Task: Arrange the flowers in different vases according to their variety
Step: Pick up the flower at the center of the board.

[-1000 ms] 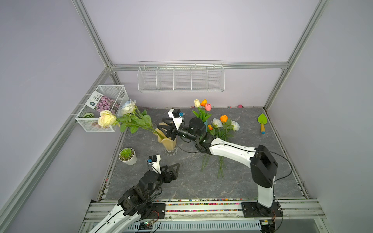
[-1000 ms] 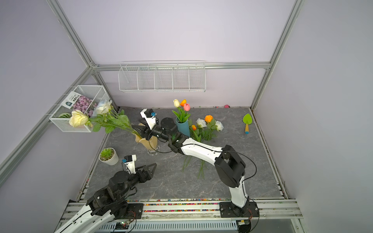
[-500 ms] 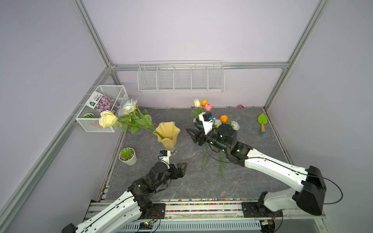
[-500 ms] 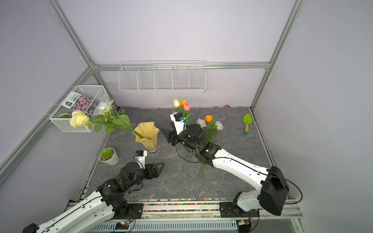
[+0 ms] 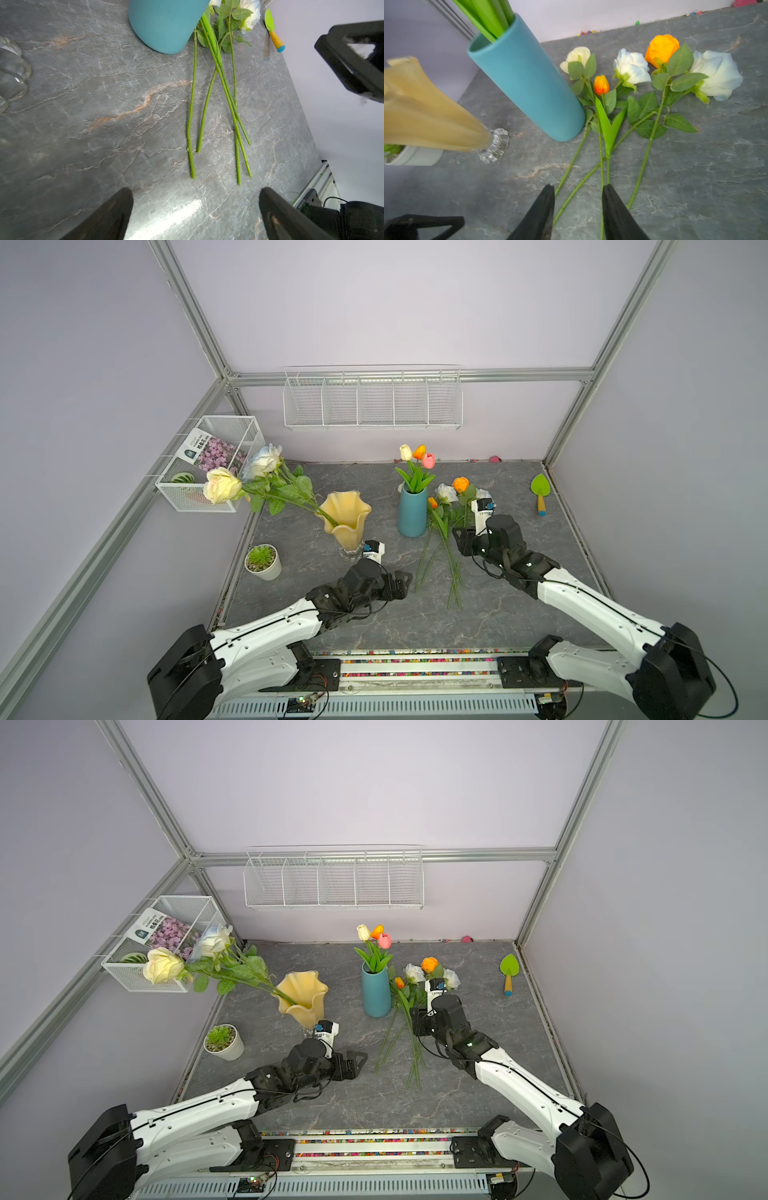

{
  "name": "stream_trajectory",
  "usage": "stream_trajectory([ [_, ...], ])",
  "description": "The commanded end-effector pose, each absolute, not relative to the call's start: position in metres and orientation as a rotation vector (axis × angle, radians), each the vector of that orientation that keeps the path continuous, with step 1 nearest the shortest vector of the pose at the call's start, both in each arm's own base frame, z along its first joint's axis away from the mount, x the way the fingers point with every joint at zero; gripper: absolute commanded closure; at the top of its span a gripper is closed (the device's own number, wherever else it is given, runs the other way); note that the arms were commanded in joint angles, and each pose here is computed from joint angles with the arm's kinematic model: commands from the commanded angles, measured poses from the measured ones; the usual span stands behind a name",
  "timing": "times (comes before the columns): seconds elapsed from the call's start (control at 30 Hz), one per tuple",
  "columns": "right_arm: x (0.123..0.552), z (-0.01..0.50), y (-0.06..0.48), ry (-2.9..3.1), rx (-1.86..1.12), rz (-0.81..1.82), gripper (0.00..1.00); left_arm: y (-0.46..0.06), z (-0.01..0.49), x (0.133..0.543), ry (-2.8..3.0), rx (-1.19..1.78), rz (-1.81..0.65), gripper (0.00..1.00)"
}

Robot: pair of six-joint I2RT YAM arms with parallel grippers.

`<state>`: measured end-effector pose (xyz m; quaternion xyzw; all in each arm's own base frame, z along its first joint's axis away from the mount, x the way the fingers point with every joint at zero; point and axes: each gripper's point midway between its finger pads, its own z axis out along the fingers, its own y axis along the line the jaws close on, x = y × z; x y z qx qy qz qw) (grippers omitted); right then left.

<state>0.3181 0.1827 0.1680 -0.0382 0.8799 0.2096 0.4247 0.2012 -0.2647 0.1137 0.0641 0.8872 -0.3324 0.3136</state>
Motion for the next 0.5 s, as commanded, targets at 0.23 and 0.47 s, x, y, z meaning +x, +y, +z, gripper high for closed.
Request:
stream_trajectory([
  [0.23,0.309,0.083,0.19,2.569,-0.143,0.533,0.74,-0.275,0.112,0.21,2.329,0.173,-0.866,0.0],
  [0.47,0.314,0.053,0.188,2.677,-0.131,0.45,0.73,-0.269,0.107,0.212,2.351,0.143,-0.82,0.0],
])
